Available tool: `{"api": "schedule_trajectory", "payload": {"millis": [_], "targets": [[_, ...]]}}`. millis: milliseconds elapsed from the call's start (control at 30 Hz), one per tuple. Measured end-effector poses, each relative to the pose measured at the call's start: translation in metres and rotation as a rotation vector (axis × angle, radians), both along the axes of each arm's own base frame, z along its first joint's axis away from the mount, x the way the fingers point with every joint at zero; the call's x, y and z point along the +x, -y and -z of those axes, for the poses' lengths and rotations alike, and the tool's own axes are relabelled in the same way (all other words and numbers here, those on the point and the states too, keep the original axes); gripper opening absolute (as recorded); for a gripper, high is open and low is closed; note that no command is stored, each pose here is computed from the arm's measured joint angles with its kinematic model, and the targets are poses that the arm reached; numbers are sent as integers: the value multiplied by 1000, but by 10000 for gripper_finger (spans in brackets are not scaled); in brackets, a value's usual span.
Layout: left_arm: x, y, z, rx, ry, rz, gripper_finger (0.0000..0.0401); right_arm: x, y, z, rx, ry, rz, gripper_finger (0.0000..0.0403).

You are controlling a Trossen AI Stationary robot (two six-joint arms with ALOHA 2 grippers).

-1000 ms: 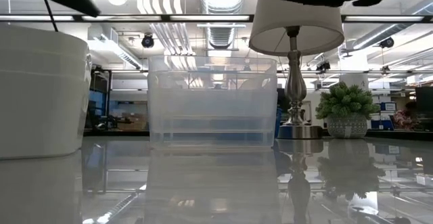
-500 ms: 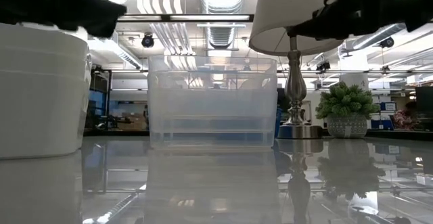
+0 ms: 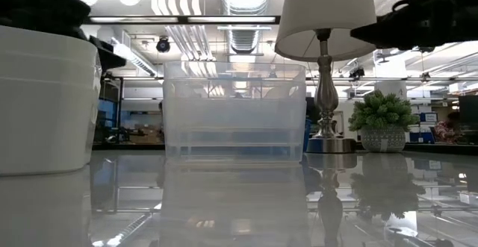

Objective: Stack baskets by color
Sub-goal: Return to Home Position

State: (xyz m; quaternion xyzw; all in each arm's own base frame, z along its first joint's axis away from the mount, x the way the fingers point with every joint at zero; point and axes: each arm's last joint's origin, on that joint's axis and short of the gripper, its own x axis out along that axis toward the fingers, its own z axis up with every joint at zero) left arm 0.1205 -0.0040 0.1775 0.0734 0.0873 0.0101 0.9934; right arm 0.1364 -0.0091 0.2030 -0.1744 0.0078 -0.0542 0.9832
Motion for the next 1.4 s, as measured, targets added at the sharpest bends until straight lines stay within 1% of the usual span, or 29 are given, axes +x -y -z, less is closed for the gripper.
{"api": "schedule_trajectory", "payload": {"millis": [167, 233, 300, 400, 467, 500, 533, 600, 667, 700, 767, 900, 1400], "targets": [[-16, 0, 0, -32, 8, 35, 0, -26, 0, -3, -2, 125, 9, 9], [-22, 0, 2, -38, 1, 37, 0, -32, -1, 0, 15, 126, 12, 9], [-27, 0, 0, -58, 33, 39, 0, -37, -1, 3, 29, 139, 14, 9], [-31, 1, 0, -70, 48, 79, 0, -43, -1, 11, 12, 191, 32, 9], [-30, 2, 1, -78, 25, 125, 0, -42, 0, 15, -7, 213, 50, 9], [-29, 3, 0, -80, 35, 141, 0, -42, 0, 19, -12, 183, 66, 9], [-28, 3, 0, -88, 48, 142, 0, -42, 1, 16, -21, 205, 83, 9], [-25, 3, 5, -103, 45, 140, 0, -41, 1, 17, -37, 191, 87, 9], [-23, 3, 6, -102, 89, 143, 0, -41, 1, 17, -54, 192, 89, 9], [-22, 3, 11, -100, 79, 134, 0, -41, 1, 17, -59, 188, 90, 9], [-21, 2, 11, -98, 93, 116, 0, -40, 1, 19, -34, 167, 88, 9], [-20, 2, 13, -96, 66, 114, 0, -40, 1, 20, 16, 172, 84, 9], [-15, 2, 20, -96, -18, 105, 0, -40, 1, 20, 15, 166, 84, 9]]}}
